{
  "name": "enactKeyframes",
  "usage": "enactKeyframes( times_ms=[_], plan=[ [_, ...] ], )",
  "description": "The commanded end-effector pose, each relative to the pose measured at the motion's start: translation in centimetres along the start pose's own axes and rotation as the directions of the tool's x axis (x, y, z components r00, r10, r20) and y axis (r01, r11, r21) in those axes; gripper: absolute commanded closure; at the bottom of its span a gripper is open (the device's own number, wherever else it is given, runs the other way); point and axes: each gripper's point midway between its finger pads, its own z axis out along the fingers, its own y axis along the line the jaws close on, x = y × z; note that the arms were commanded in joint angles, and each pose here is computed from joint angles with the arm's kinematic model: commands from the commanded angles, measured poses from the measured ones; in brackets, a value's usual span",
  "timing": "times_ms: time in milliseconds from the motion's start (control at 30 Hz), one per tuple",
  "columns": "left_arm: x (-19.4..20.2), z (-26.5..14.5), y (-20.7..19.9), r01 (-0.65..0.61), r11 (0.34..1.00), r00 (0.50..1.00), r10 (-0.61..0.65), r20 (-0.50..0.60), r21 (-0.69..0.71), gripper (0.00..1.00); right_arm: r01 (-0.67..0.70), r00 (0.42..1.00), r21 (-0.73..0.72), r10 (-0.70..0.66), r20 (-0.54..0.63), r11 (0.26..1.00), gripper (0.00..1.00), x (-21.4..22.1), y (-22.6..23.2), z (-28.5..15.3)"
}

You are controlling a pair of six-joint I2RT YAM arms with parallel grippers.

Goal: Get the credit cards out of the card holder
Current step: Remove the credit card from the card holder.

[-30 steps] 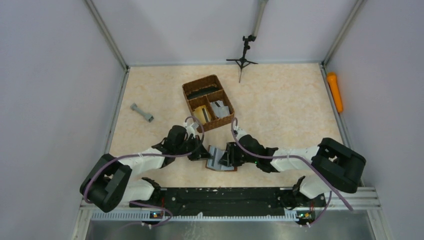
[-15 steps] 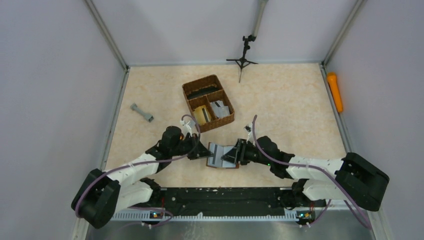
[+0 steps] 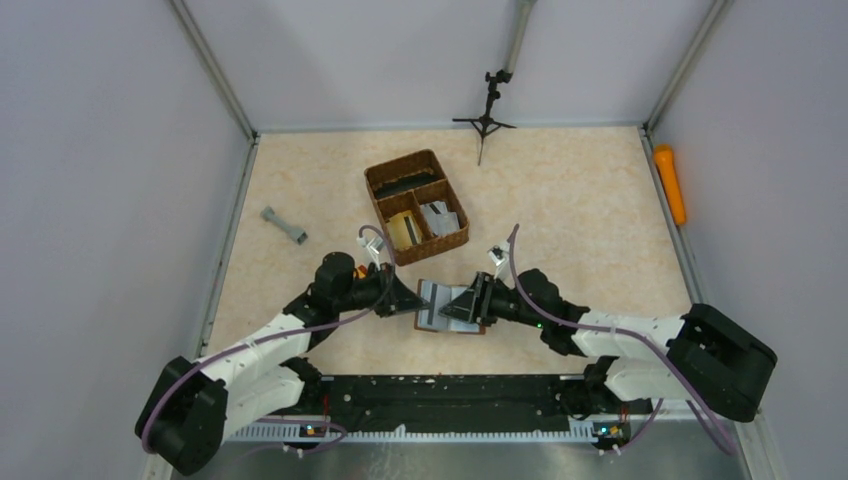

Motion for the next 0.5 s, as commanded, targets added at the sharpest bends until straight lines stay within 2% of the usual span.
enactKeyframes(
  times_ms=[0,233,400,467],
  plan=[
    [-0.3,-0.5,-3.5,-0.034,0.987,0.999,0.034,0.005,0.157,1.00,-0.009,1.000,-0.079,0.011,0.024,0.997,0.52,-0.6,1.4,-0.1],
    [0.0,-0.9,-4.7,-0.026,0.975,1.000,0.029,-0.010,0.219,1.00,-0.028,0.997,-0.229,0.044,0.064,0.973,0.63,-1.4,4.3,-1.4],
    [0.0,-1.3,-5.7,-0.023,0.965,1.000,0.025,-0.002,0.260,1.00,-0.036,0.991,-0.288,0.072,0.116,0.957,0.63,-2.1,4.9,-2.5],
    [0.0,-1.5,-6.1,-0.023,0.960,1.000,0.025,-0.002,0.281,1.00,-0.047,0.988,-0.277,0.085,0.125,0.960,0.57,-2.2,4.6,-2.6]
  ],
)
